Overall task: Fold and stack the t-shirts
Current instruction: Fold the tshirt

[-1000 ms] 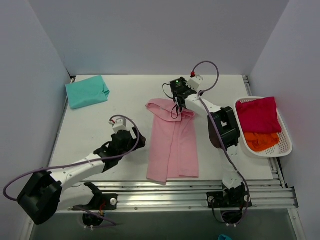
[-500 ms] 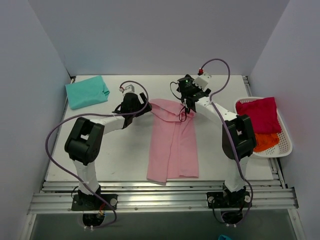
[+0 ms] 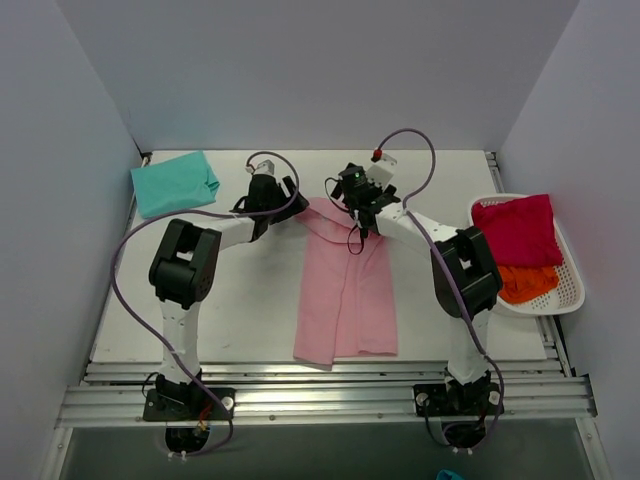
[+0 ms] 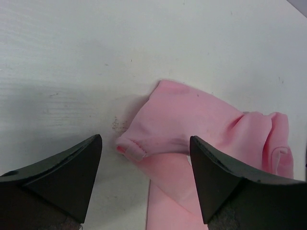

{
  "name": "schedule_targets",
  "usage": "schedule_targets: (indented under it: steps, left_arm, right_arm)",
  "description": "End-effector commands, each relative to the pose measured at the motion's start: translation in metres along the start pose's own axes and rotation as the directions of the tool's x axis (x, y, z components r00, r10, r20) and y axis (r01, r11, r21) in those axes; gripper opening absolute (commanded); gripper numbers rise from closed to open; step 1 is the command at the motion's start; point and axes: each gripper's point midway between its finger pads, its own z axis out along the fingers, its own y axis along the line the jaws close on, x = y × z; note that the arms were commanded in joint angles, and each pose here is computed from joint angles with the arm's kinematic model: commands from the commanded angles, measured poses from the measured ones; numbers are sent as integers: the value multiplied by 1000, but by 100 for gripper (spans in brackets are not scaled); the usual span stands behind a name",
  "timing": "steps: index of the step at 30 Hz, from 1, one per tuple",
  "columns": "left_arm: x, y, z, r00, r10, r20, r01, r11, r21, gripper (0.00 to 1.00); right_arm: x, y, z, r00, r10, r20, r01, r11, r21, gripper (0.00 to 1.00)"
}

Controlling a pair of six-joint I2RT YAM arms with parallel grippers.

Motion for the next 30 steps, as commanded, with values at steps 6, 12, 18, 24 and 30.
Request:
schedule_targets:
  steps: [6,12,18,24,30]
  left_arm:
    - [-23,-3,17,999,-19,34,16,997,74,81]
    - [-21,1,23,999,-22,32,19,997,72,76]
    - [-23,-1,27,999,-28,34,25,996,86,69]
    - [-29,-6,31,999,-28,44,24,995,99,58]
    - [-33,-8,36,998,-26,54,21,994,104,35]
  right_arm:
    - [21,-15,-1,999,-33,-25,34,999,31,80]
    - [27,-34,3,999,-47,-22,48,995,85,73]
    - [40,-45,20,998,-35,-49,39,995,92,38]
    - [49,-45,34,997,-34,-69,40,995,90,17]
    - [46,-51,41,997,-21,-70,27,995,96,13]
